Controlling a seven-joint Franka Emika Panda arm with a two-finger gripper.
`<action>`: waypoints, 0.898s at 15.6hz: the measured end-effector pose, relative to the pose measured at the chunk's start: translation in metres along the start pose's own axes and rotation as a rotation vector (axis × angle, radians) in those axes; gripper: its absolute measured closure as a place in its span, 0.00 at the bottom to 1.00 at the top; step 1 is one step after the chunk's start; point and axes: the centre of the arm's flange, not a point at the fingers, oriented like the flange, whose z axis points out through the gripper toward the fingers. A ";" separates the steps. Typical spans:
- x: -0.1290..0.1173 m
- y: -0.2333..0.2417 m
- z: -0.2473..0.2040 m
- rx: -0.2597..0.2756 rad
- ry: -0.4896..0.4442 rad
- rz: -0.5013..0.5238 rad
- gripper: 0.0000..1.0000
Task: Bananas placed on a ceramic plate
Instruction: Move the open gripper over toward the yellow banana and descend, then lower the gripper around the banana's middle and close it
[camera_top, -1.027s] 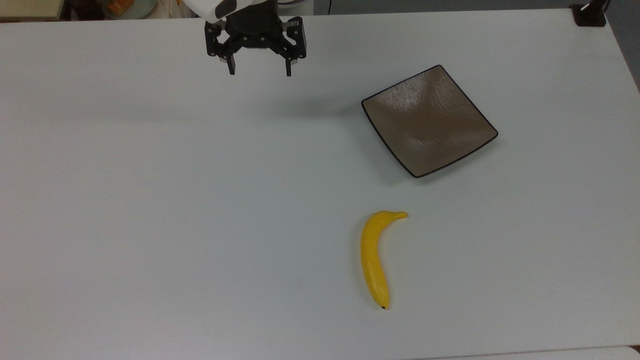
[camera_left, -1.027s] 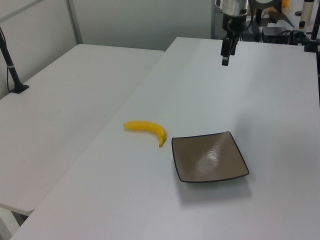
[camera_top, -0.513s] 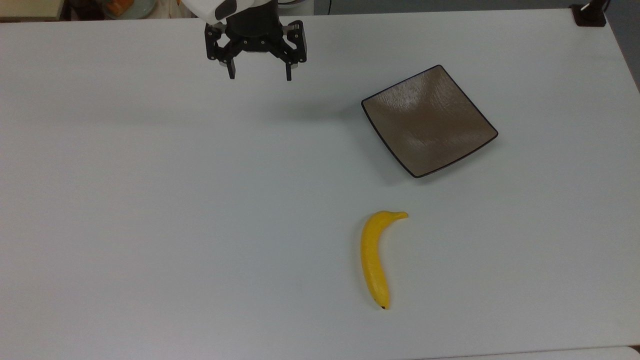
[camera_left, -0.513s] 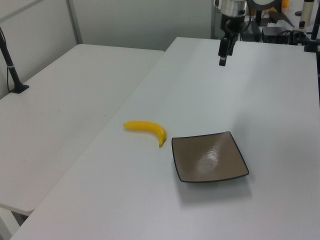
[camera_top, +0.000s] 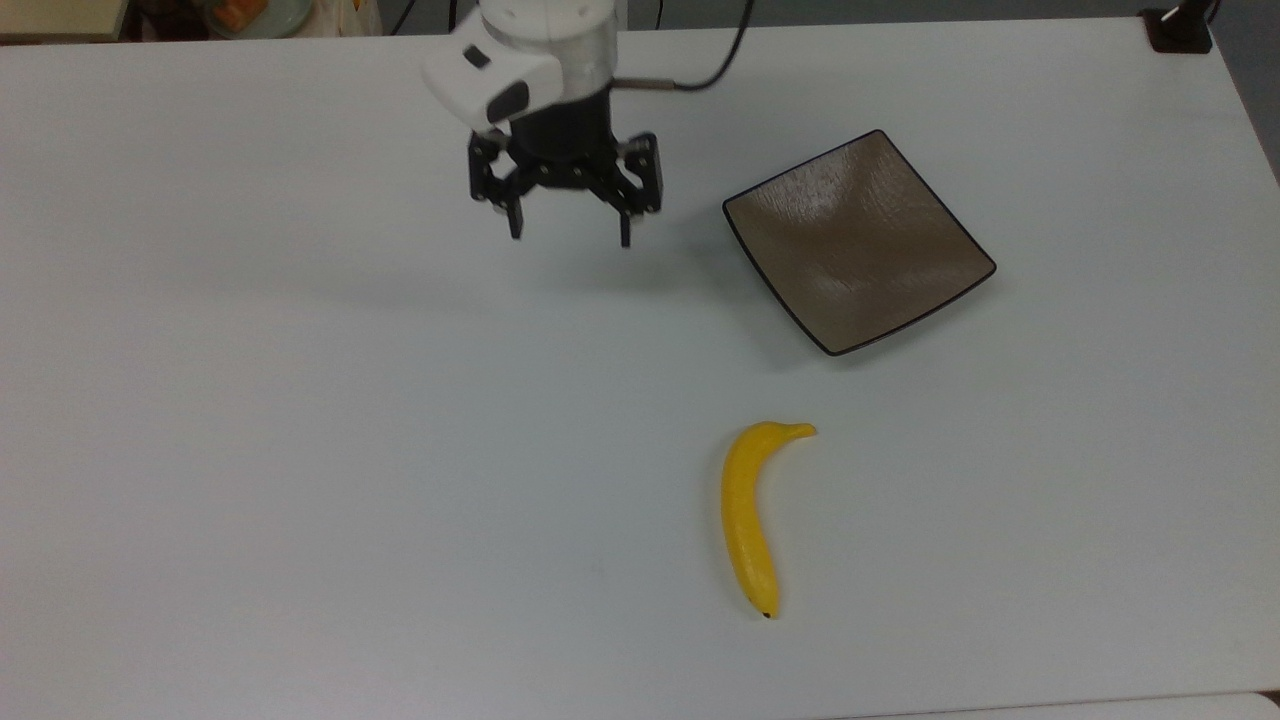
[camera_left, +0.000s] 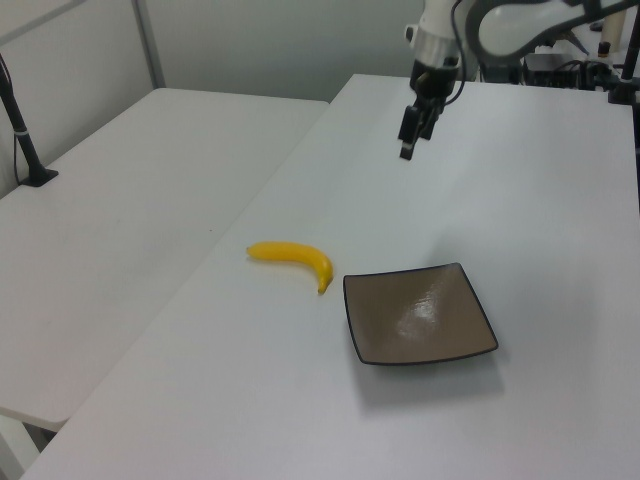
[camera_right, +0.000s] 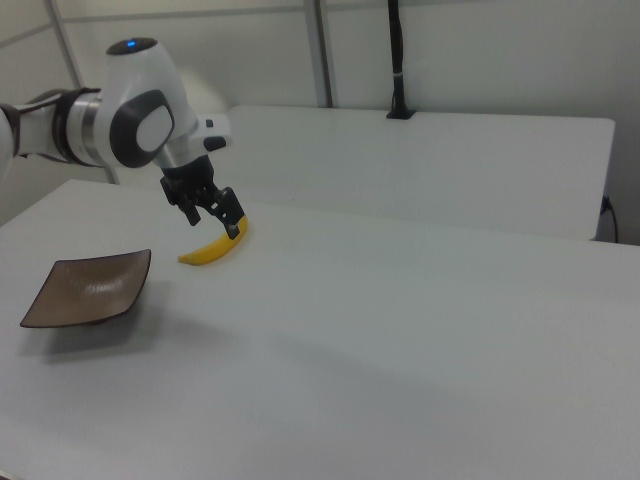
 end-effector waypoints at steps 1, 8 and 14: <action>0.003 -0.008 0.012 0.007 0.017 0.022 0.00; 0.040 -0.076 0.068 0.062 0.099 0.139 0.00; 0.073 -0.128 0.085 0.067 0.165 0.193 0.00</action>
